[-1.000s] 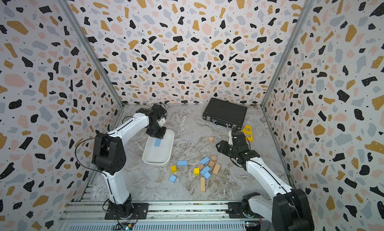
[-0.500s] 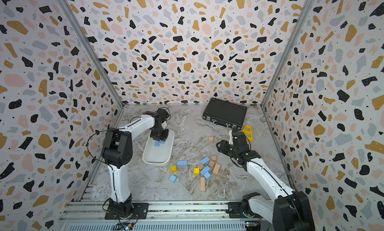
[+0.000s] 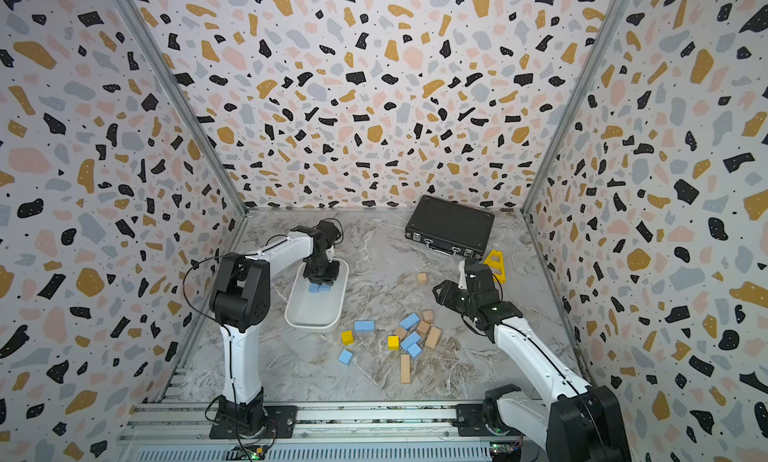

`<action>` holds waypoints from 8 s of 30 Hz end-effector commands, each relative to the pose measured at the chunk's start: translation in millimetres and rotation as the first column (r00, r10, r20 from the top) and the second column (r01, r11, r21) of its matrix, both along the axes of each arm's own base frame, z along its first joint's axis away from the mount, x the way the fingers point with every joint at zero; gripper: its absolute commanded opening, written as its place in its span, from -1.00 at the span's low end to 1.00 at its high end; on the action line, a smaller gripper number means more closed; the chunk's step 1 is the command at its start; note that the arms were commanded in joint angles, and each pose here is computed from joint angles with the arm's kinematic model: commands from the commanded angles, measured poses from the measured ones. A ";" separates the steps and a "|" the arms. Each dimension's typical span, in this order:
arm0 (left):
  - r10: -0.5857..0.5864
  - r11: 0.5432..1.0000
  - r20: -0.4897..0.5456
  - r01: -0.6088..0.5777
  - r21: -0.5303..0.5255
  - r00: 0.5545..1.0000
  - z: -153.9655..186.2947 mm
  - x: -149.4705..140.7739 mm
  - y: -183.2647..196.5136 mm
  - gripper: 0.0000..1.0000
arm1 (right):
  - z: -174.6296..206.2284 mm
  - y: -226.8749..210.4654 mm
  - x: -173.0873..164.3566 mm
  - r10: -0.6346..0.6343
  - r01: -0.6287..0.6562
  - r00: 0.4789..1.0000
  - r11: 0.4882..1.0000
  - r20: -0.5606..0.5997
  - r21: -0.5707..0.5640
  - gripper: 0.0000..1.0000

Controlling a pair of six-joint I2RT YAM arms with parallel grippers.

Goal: Pick out the blue building blocks
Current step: Place the building block in the storage box, then pick up the building block from the center of the board, then place the building block in the storage box.

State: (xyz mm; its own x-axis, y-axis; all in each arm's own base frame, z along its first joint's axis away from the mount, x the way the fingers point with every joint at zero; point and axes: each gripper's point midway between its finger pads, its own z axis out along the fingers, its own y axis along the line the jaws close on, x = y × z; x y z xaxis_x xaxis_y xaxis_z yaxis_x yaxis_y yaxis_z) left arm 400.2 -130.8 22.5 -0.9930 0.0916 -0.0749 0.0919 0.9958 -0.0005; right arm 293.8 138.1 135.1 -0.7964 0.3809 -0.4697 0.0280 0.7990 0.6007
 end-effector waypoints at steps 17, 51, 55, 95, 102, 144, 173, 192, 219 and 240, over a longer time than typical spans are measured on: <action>0.021 1.000 0.005 -0.021 -0.005 1.000 -2.3 5.0 -1.9 -0.44 | -0.4 -3.3 -5.9 -0.005 0.005 1.000 1.000 -0.005 -0.018 0.09; -0.704 0.666 0.285 0.744 -0.051 0.650 131.4 -51.5 -77.0 -0.03 | 12.7 -0.5 -4.6 0.021 -0.020 0.999 1.000 0.044 -0.013 0.10; -0.825 0.524 0.244 0.852 -0.007 0.510 118.4 -72.7 -97.7 -0.04 | 8.9 -5.4 -12.6 0.009 -0.008 0.999 1.000 0.045 -0.019 0.10; -0.987 0.142 -0.070 0.990 0.005 0.142 3.2 -155.2 -138.6 -0.13 | -4.6 -13.4 -33.9 -0.007 0.007 0.999 1.000 0.039 -0.016 0.10; -0.986 0.146 -0.081 0.989 -0.010 0.145 0.2 -157.9 -137.5 -0.14 | -5.2 -13.6 -33.9 -0.007 0.008 0.999 1.000 0.038 -0.017 0.10; -0.413 0.900 0.210 0.433 -0.058 0.886 149.1 -46.5 -71.9 -0.95 | -5.4 -4.1 -18.1 -0.005 0.005 0.999 1.000 0.032 0.021 0.10; 0.011 0.983 0.027 -0.006 -0.185 1.000 32.8 -5.9 -43.0 -0.97 | -2.3 -9.8 -20.8 -0.026 0.026 0.999 1.000 0.021 -0.002 0.09; 0.002 0.988 -0.014 -0.004 -0.153 1.000 5.6 -1.1 -41.3 -0.91 | 49.1 55.8 -22.8 0.373 -0.415 0.887 0.903 0.271 0.115 0.13; 0.000 0.991 -0.026 -0.003 -0.133 1.000 -0.3 3.8 -40.0 -0.61 | 66.0 72.1 -25.3 0.481 -0.556 0.775 0.828 0.410 0.078 0.13; -0.057 0.983 0.144 0.081 -0.166 0.988 80.4 4.6 -38.2 -0.14 | 52.4 58.9 -27.1 0.488 -0.511 0.823 0.860 0.290 0.003 0.15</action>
